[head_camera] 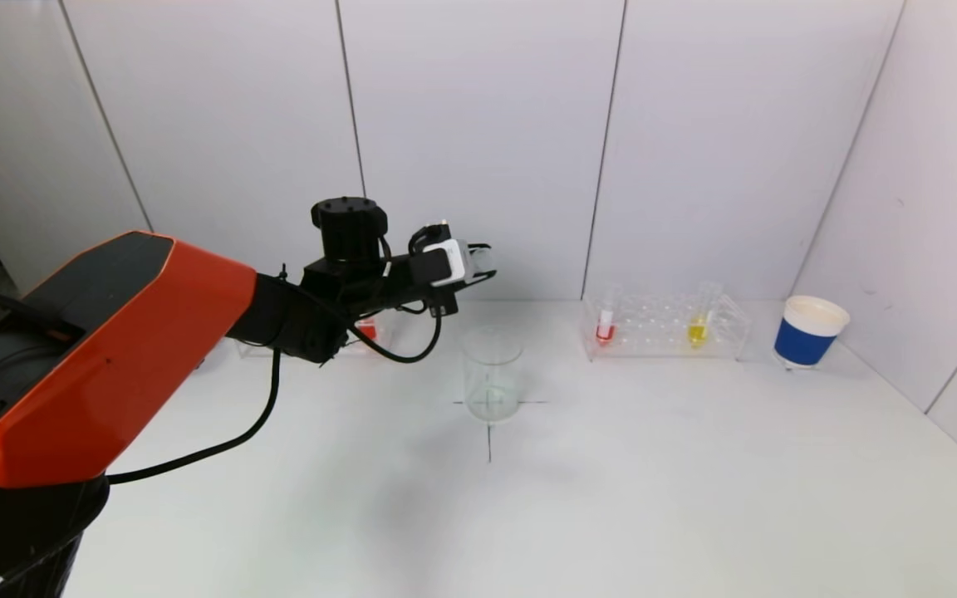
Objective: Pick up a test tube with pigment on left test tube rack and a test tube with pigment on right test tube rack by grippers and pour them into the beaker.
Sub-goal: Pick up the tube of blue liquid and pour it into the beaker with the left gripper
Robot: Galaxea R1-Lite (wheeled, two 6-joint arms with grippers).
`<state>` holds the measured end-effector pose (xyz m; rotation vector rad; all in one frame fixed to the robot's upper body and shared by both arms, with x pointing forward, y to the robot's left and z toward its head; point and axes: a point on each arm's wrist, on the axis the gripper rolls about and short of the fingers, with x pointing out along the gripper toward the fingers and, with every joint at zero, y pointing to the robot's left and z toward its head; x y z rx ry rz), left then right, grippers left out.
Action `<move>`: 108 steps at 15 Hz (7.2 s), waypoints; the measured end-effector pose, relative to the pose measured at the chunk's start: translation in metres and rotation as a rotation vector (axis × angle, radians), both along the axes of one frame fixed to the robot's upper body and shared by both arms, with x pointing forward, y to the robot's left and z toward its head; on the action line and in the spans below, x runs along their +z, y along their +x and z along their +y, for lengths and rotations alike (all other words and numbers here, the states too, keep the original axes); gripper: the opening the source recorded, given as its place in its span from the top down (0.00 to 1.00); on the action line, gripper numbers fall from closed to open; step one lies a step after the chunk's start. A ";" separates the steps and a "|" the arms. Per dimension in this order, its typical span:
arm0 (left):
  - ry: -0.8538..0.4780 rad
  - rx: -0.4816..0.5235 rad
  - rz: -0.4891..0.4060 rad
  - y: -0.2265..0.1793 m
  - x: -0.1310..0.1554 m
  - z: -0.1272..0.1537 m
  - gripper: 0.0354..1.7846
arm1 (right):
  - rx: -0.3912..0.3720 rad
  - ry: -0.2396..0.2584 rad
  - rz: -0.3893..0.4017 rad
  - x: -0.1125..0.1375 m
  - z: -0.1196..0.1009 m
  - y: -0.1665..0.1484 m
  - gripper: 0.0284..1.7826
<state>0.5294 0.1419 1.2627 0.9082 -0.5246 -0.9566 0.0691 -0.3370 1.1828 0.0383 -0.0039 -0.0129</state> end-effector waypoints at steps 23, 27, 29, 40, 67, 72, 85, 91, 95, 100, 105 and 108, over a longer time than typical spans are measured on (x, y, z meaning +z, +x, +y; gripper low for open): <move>0.240 0.009 -0.229 0.004 0.000 0.007 0.76 | 0.001 0.000 0.000 0.000 0.000 0.000 0.01; 0.271 0.009 -0.274 0.003 0.003 0.008 0.76 | 0.000 0.000 0.000 0.000 0.000 0.000 0.01; 0.273 0.009 -0.282 0.002 0.004 0.008 0.76 | 0.000 0.000 0.000 0.000 0.000 0.000 0.01; 0.259 0.003 -0.316 -0.004 0.002 0.007 0.76 | 0.000 0.000 0.000 0.000 0.000 0.000 0.01; 0.324 -0.075 -0.486 -0.016 -0.009 0.004 0.76 | 0.000 0.000 0.000 0.000 0.000 0.000 0.01; 0.342 -0.074 -0.506 -0.015 -0.011 0.003 0.76 | 0.000 0.000 0.000 0.000 0.000 0.000 0.01; 0.438 -0.090 -0.586 -0.016 -0.001 0.005 0.76 | -0.001 0.000 0.000 0.000 0.000 0.000 0.01; 0.488 -0.096 -0.652 -0.010 0.007 0.003 0.76 | 0.000 0.000 0.000 0.000 0.000 0.000 0.01; 0.499 -0.098 -0.670 -0.009 0.008 0.003 0.76 | 0.000 0.000 0.000 0.000 0.000 0.000 0.01; 0.505 -0.100 -0.680 -0.008 0.007 0.003 0.76 | 0.000 0.000 0.000 0.000 0.000 0.000 0.01; 0.509 -0.110 -0.646 -0.014 0.001 0.002 0.76 | 0.000 0.000 0.000 0.000 0.000 0.000 0.01; 0.480 -0.104 -0.610 -0.017 0.003 0.002 0.76 | 0.000 0.000 0.000 0.000 0.000 0.000 0.01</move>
